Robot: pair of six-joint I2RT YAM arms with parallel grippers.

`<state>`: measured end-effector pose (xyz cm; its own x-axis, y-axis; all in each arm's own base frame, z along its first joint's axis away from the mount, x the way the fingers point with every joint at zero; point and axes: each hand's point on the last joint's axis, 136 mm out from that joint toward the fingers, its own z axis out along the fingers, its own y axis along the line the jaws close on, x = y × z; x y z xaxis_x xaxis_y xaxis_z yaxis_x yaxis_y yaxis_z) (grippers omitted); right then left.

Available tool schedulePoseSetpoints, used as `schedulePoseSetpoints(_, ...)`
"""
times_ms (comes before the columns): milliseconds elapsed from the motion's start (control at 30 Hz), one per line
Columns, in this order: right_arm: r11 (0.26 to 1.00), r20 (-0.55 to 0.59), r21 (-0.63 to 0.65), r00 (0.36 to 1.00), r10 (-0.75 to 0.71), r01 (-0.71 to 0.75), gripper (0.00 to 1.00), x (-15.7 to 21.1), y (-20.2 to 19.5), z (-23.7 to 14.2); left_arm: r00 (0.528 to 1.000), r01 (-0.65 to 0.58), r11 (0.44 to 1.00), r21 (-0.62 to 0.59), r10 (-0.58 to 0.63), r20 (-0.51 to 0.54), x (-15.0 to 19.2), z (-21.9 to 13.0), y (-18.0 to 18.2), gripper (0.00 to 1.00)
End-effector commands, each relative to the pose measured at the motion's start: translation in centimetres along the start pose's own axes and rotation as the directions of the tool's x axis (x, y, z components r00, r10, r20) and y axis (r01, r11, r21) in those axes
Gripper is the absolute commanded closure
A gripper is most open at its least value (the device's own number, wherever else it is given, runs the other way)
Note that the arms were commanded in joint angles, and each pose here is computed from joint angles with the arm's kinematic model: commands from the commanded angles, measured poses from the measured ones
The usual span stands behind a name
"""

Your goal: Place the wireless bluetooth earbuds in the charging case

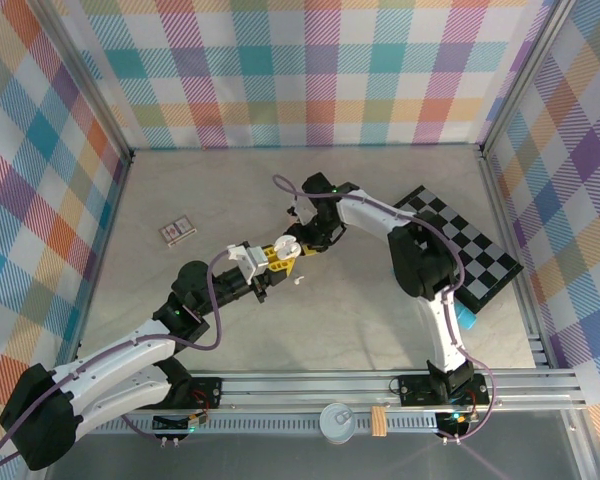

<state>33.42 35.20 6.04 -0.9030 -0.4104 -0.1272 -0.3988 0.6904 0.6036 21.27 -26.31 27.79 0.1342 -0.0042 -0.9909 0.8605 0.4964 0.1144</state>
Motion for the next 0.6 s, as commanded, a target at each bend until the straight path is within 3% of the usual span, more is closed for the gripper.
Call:
schedulePoseSetpoints(0, 0.998, -0.046, -0.064, 0.999, -0.015, 0.012, 0.37, 0.5, 1.1, 0.8, 0.999, -0.024, 0.999, 0.036, 0.023, 0.023, -0.7, 0.1, -0.8, 0.94)
schedulePoseSetpoints(567, 0.998, -0.141, -0.058, 0.990, 0.008, -0.017, 0.38, 5.6, 1.4, 2.3, 0.999, -0.041, 0.998, 0.042, 0.041, 0.011, -0.3, 0.6, -0.7, 0.94)
